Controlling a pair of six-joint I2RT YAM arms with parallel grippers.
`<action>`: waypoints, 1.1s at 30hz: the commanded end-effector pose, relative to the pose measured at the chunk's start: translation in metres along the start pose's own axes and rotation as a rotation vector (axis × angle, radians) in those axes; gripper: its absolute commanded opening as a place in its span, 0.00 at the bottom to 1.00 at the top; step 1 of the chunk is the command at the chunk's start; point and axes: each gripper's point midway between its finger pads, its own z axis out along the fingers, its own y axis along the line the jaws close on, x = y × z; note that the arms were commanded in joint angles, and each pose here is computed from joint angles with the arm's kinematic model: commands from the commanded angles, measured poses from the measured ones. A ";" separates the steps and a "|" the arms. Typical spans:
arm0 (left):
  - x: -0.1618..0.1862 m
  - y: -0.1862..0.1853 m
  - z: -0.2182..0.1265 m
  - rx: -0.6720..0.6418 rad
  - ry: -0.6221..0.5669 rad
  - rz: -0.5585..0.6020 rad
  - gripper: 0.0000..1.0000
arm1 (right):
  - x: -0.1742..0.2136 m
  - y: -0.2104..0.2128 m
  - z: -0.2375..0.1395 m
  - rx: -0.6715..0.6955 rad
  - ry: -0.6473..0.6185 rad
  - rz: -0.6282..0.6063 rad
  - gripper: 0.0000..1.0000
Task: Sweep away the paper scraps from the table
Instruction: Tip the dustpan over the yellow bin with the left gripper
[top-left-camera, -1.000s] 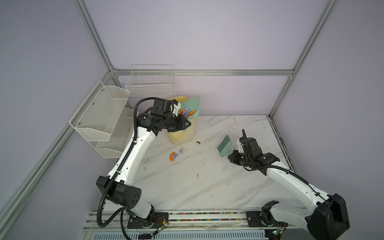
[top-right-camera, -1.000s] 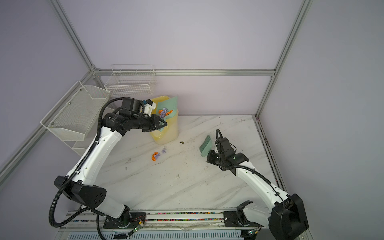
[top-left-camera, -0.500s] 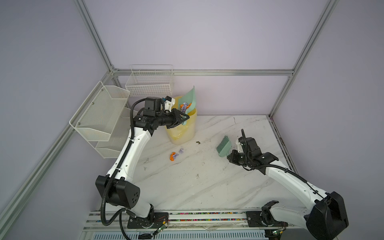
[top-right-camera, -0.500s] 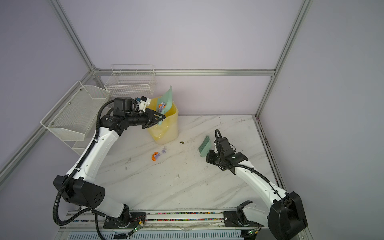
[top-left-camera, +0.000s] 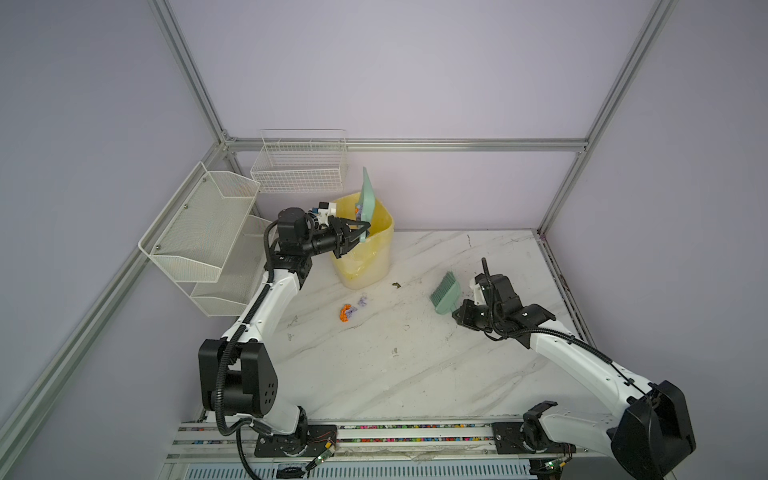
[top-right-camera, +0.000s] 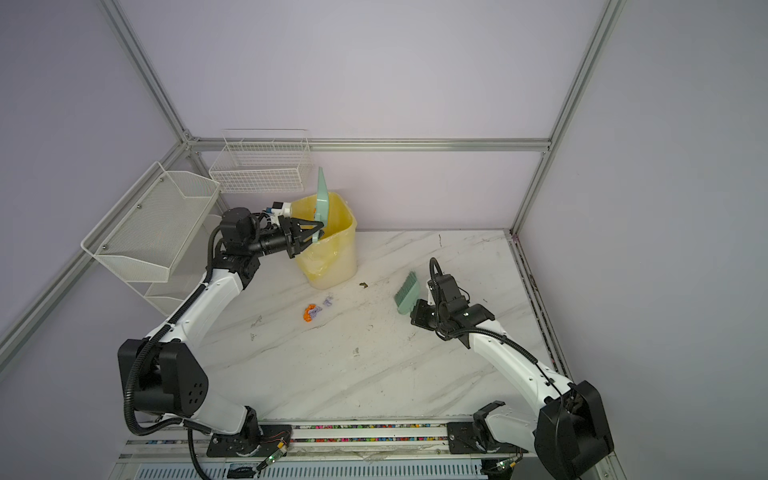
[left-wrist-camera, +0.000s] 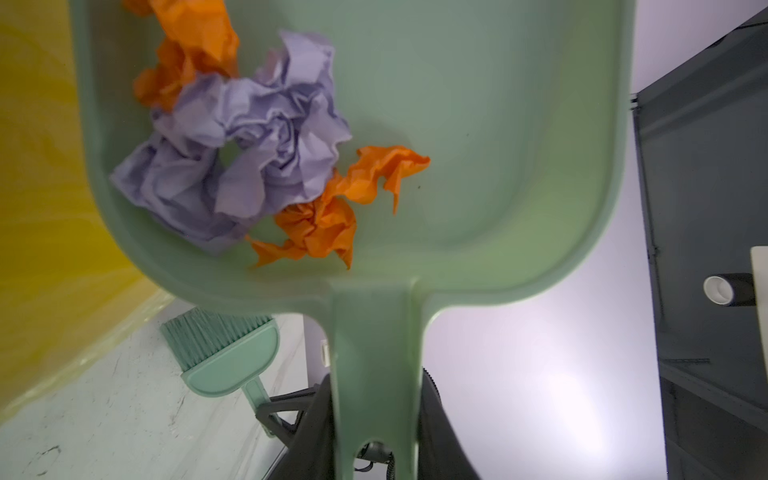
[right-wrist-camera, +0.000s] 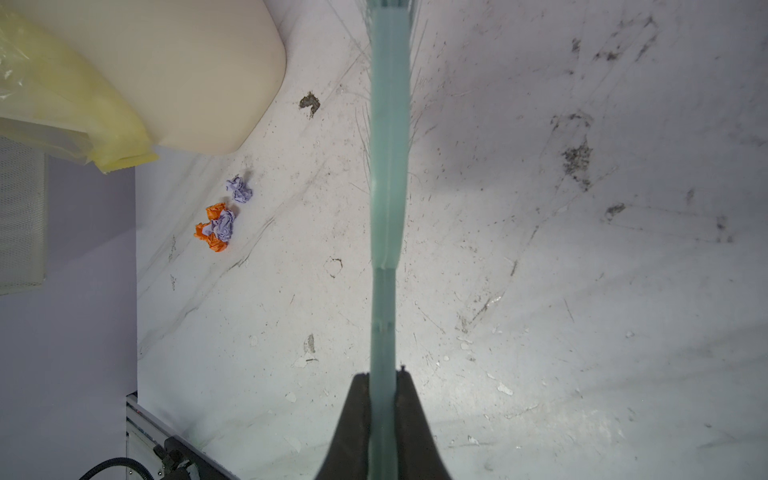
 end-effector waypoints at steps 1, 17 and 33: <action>0.003 -0.041 -0.010 0.203 0.031 0.023 0.10 | -0.004 0.004 -0.002 -0.026 -0.020 -0.004 0.00; -0.006 -0.044 -0.025 0.474 0.018 -0.143 0.10 | -0.010 0.010 -0.008 -0.034 -0.032 -0.001 0.00; 0.022 -0.032 -0.025 0.205 0.040 0.021 0.12 | -0.015 0.014 -0.020 -0.058 -0.085 0.014 0.00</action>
